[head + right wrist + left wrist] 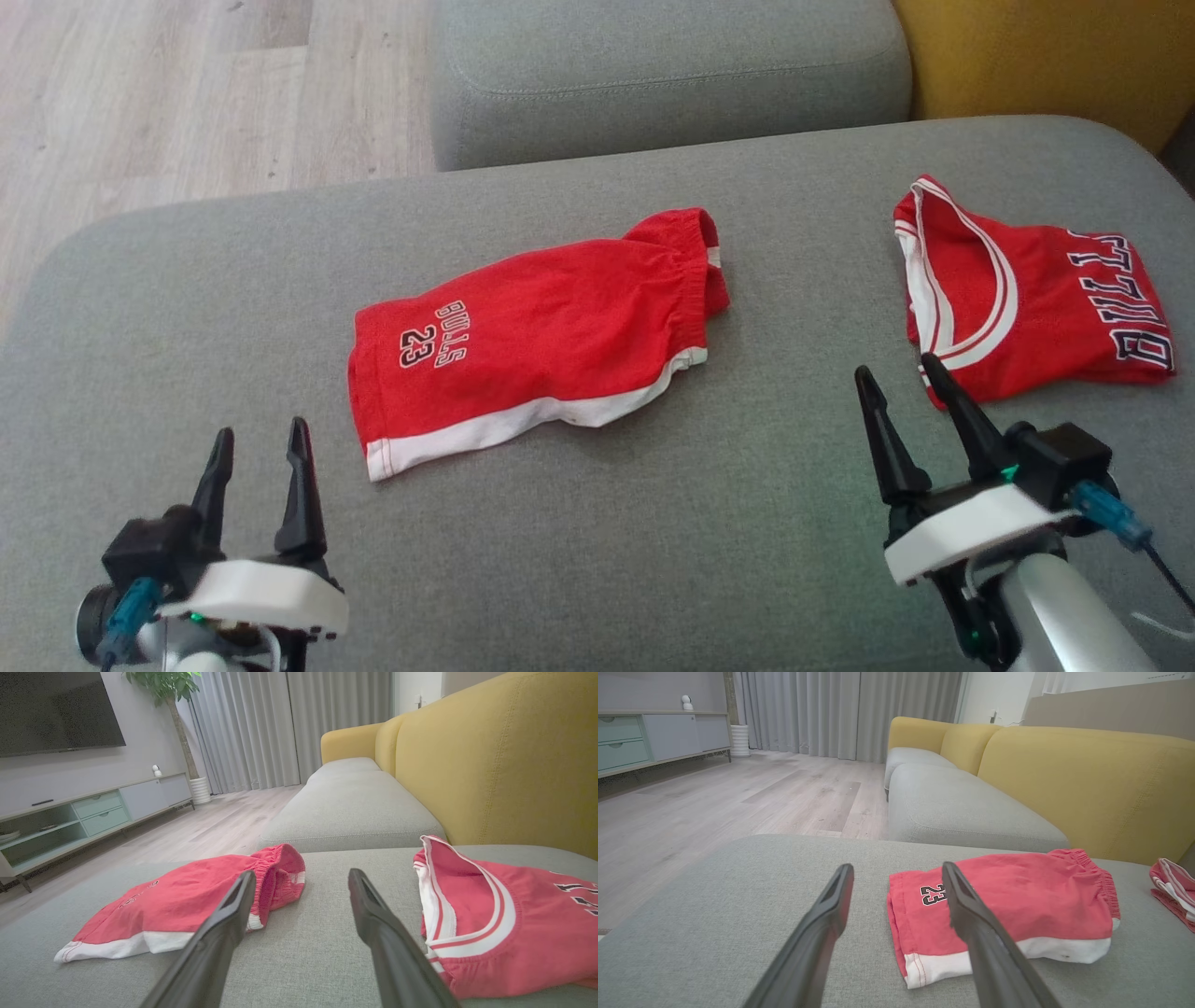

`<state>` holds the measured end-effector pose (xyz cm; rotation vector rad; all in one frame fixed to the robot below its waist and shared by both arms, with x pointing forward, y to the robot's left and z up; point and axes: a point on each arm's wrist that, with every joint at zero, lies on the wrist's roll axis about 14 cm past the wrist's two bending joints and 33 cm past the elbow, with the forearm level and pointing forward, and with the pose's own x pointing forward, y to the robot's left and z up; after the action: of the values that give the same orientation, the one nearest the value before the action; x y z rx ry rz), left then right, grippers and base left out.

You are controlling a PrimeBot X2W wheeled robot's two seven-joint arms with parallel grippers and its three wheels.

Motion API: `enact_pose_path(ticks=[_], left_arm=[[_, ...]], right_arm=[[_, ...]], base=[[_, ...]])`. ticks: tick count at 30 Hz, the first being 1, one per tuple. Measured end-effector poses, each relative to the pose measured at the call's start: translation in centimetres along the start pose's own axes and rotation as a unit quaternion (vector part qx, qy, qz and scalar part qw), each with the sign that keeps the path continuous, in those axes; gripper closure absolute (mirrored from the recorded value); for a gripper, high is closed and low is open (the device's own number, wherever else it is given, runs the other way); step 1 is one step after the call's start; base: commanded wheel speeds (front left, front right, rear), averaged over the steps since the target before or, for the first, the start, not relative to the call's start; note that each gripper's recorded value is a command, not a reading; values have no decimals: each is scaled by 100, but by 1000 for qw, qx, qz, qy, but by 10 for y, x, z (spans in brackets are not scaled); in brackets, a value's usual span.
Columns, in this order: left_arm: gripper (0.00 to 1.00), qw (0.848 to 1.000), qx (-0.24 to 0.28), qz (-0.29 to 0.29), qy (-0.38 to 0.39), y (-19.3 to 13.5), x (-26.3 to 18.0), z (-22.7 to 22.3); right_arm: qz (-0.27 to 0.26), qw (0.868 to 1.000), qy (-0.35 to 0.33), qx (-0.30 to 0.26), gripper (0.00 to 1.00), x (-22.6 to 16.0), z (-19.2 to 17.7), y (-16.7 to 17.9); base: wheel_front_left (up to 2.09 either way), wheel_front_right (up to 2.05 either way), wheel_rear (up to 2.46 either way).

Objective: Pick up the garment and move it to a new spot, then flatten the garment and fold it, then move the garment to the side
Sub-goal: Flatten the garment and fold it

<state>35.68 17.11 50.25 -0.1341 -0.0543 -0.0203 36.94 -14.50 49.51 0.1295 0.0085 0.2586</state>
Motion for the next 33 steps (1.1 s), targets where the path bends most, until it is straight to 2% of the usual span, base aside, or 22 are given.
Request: enact_pose_path(ticks=[8,15,18,19,20,22,24,28,33], left_arm=[[0,1000,13,2,1,4,-1,-1],[0,1000,13,9,10,5,-2,-7],[0,999,6,4,38,4,-4,-22],[0,997,1,-5,81,1,-7,-41],[0,997,1,-5,81,1,-7,-41],[0,992,-6,-22,128,-6,-9,-59],[0,986,-14,-33,164,-11,-6,-71],[0,980,-26,-44,190,-17,9,-74],[0,971,-26,-60,230,-24,17,-85]], right_arm=[[-3,1000,-1,-19,0,3,9,1],[-3,1000,14,-4,0,0,1,7],[2,1000,24,-3,0,1,-3,10],[16,999,41,-2,0,3,-10,17],[16,999,41,-2,0,3,-10,17],[32,997,69,2,0,7,-18,24],[49,993,110,-4,0,15,-28,27],[85,975,204,-24,0,32,-48,34],[115,958,258,-41,0,59,-59,39]], base=[[0,0,0],[0,0,0],[0,0,0],[0,0,0],[0,0,0],[0,0,0],[0,0,0],[0,0,0],[0,0,0]])
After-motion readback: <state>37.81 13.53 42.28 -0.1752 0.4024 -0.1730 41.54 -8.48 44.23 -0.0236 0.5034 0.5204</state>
